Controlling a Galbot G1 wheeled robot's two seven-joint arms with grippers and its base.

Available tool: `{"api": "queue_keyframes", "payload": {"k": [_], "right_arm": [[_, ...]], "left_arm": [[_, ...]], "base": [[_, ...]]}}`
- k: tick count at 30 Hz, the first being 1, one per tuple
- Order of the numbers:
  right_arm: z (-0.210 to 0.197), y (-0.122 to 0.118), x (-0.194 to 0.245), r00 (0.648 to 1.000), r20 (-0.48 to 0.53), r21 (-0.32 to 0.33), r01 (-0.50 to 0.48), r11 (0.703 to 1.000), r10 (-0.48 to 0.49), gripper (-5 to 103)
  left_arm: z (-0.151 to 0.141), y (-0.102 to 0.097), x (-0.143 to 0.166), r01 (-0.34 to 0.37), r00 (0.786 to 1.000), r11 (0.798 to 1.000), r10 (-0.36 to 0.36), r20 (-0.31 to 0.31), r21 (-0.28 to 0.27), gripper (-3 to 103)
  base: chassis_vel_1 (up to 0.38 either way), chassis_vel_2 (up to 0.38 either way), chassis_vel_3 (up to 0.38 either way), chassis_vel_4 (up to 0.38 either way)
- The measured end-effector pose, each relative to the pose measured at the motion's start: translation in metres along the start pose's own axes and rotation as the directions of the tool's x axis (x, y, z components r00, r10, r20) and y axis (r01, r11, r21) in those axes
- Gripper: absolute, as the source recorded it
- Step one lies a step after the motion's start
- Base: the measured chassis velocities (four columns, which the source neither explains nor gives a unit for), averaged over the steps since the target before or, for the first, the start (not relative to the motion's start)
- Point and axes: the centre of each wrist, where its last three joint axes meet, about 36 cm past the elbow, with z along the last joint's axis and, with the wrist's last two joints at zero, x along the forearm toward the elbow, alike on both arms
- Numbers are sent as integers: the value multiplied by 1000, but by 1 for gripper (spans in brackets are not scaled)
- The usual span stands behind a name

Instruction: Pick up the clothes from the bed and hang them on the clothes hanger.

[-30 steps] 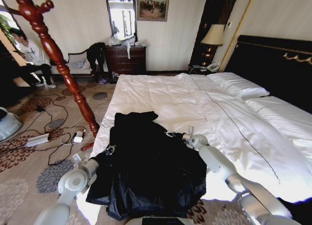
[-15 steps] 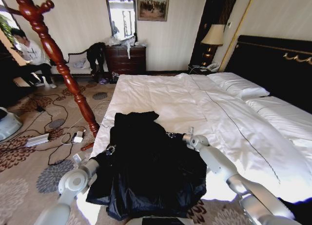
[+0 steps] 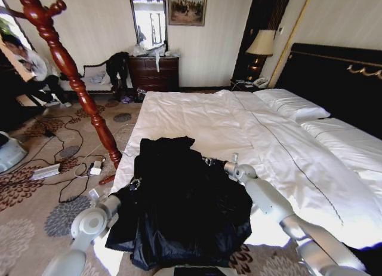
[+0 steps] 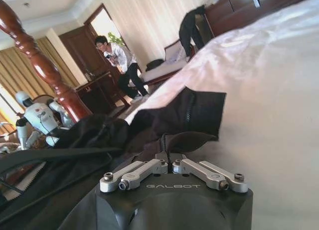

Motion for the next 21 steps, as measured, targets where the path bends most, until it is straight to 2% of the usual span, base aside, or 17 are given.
{"api": "queue_keyframes", "payload": {"k": [12,21], "right_arm": [[-11,12,15,997,66,26,33,999,-34,0],[-26,10,25,984,176,13,22,1000,-24,0]], "left_arm": [[2,-2,-3,-8,1000,1000,8,-10,4,18],[4,-12,-3,-42,999,999,42,-7,11,18]], "base": [[0,0,0,0],[0,0,0,0]]}}
